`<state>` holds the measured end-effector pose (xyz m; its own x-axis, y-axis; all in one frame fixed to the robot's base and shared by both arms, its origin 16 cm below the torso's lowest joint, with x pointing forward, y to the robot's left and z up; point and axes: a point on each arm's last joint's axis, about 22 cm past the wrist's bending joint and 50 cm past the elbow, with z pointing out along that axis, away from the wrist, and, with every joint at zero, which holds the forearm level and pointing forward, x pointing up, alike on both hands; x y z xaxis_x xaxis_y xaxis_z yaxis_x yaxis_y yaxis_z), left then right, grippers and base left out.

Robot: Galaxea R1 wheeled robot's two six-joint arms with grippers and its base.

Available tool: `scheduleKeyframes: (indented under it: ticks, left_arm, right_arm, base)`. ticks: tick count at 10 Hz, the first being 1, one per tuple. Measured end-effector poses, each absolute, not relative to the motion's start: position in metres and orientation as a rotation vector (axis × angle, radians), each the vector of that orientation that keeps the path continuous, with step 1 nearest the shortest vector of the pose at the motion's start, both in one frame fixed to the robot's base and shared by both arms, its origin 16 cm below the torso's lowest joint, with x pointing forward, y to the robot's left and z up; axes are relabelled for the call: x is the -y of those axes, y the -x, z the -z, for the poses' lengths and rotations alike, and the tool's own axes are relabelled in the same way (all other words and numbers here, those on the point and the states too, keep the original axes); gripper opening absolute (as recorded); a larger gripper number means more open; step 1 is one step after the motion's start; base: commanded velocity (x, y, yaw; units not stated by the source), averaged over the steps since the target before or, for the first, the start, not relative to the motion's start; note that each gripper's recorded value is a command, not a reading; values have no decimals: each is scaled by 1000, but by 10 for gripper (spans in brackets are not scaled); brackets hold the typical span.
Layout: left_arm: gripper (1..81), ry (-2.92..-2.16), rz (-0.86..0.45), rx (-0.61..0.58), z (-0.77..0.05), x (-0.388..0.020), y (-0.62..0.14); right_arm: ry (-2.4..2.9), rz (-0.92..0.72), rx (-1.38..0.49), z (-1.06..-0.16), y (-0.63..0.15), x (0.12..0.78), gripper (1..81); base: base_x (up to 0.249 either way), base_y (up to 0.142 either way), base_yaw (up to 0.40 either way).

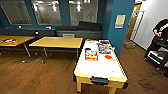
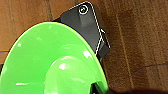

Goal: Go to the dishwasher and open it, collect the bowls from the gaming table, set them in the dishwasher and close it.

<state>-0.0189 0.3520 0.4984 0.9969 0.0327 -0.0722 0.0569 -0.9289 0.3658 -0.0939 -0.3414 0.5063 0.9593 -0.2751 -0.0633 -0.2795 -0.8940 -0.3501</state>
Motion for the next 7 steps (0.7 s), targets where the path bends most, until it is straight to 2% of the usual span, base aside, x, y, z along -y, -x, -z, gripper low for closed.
scheduleKeyframes:
  ticks: [3, 5, 7]
  left_arm:
    - [10, -2764, 92, -60, -498, -352, 21]
    - [10, -2762, 124, -60, -499, -352, 35]
    - [10, -2751, 81, -45, -497, -342, 17]
  right_arm:
    - [2773, -14, -398, -508, 94, 359, 10]
    - [2754, -42, -394, -507, 105, 344, 10]
    - [2748, -12, -388, -505, 92, 339, 10]
  base:
    - [-91, 0, 0]
    - [0, 0, 0]
    - [0, 0, 0]
